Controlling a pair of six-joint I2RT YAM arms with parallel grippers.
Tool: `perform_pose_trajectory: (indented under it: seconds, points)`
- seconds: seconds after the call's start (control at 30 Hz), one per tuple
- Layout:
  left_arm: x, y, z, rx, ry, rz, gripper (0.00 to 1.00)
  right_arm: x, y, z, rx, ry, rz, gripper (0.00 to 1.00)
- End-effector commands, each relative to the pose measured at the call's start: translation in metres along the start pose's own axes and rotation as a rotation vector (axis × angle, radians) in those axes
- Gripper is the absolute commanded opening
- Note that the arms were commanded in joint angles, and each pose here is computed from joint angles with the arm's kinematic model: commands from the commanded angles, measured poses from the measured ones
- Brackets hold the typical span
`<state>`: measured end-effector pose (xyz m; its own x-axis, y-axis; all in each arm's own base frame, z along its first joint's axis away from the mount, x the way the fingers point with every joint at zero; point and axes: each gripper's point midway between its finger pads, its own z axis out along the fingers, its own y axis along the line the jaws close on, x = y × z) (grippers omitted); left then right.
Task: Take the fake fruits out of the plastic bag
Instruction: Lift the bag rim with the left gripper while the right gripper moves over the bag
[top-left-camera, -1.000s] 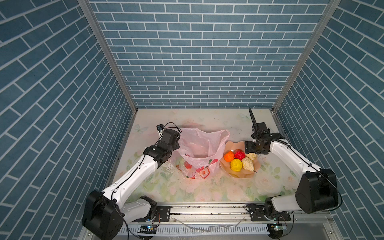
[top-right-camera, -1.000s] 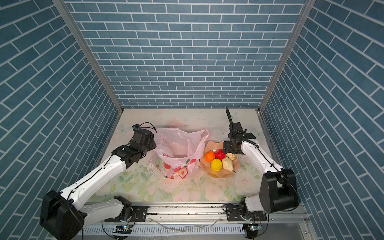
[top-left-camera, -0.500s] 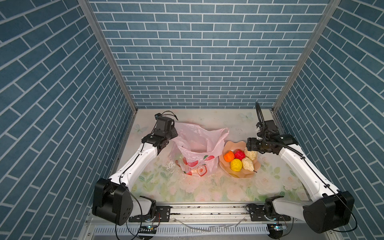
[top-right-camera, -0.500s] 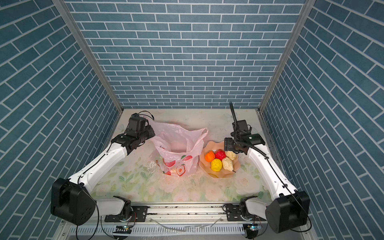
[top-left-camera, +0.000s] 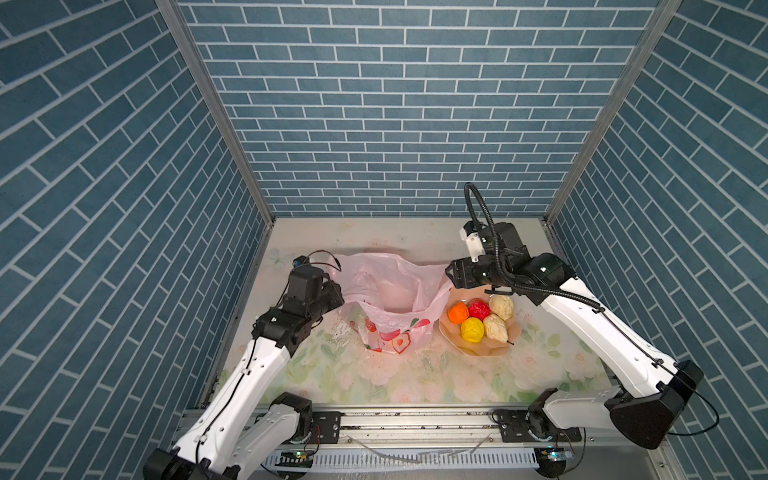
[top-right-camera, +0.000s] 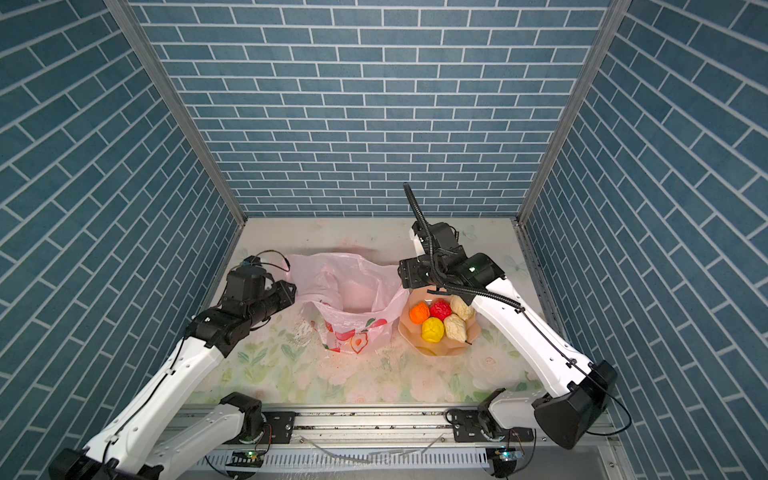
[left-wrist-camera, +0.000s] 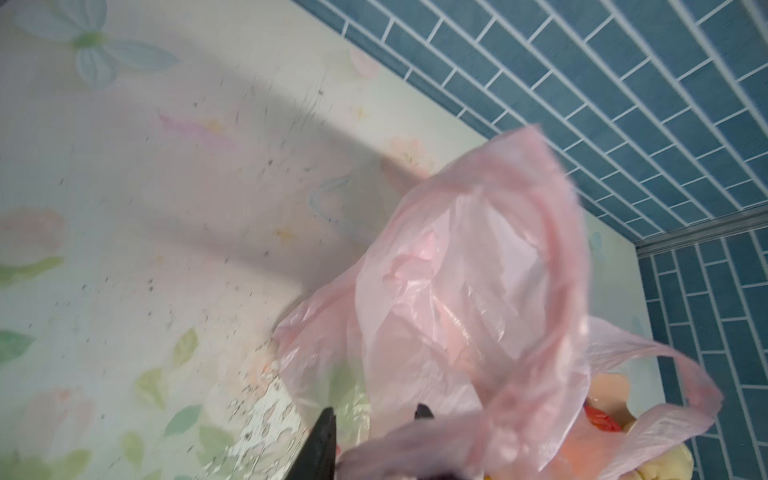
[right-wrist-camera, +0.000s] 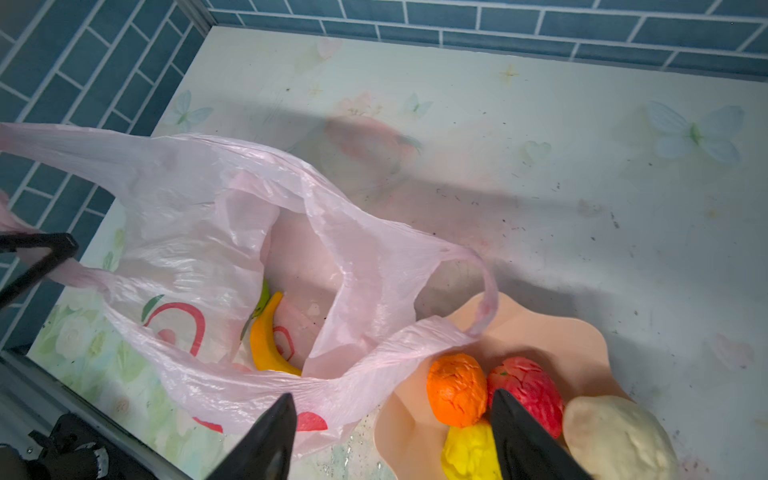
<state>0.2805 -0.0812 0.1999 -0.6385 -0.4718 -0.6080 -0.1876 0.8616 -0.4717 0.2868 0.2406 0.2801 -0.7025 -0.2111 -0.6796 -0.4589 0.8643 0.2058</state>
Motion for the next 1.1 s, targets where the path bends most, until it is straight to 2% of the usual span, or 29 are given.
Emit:
perform_pose_trajectory:
  seconds: [0.0,0.2,0.37,0.77,1.07]
  points:
    - [0.018,0.016,-0.013,-0.029,0.035,-0.033,0.39,-0.022,0.026,0.005,-0.066,-0.043,-0.003,0.73]
    - [0.026,0.025,-0.033,-0.046,0.047,-0.033,0.58,-0.029,0.057,0.026,-0.131,-0.034,-0.032,0.71]
    - [0.023,0.026,-0.050,-0.055,0.042,-0.014,0.66,-0.034,0.075,0.043,-0.167,-0.023,-0.046,0.70]
    - [0.020,0.015,-0.065,-0.055,0.099,0.045,0.77,-0.024,0.097,0.092,-0.207,0.068,-0.062,0.64]
    - [0.018,-0.015,-0.057,-0.011,0.112,0.101,0.79,0.006,0.127,0.123,-0.271,0.156,-0.076,0.48]
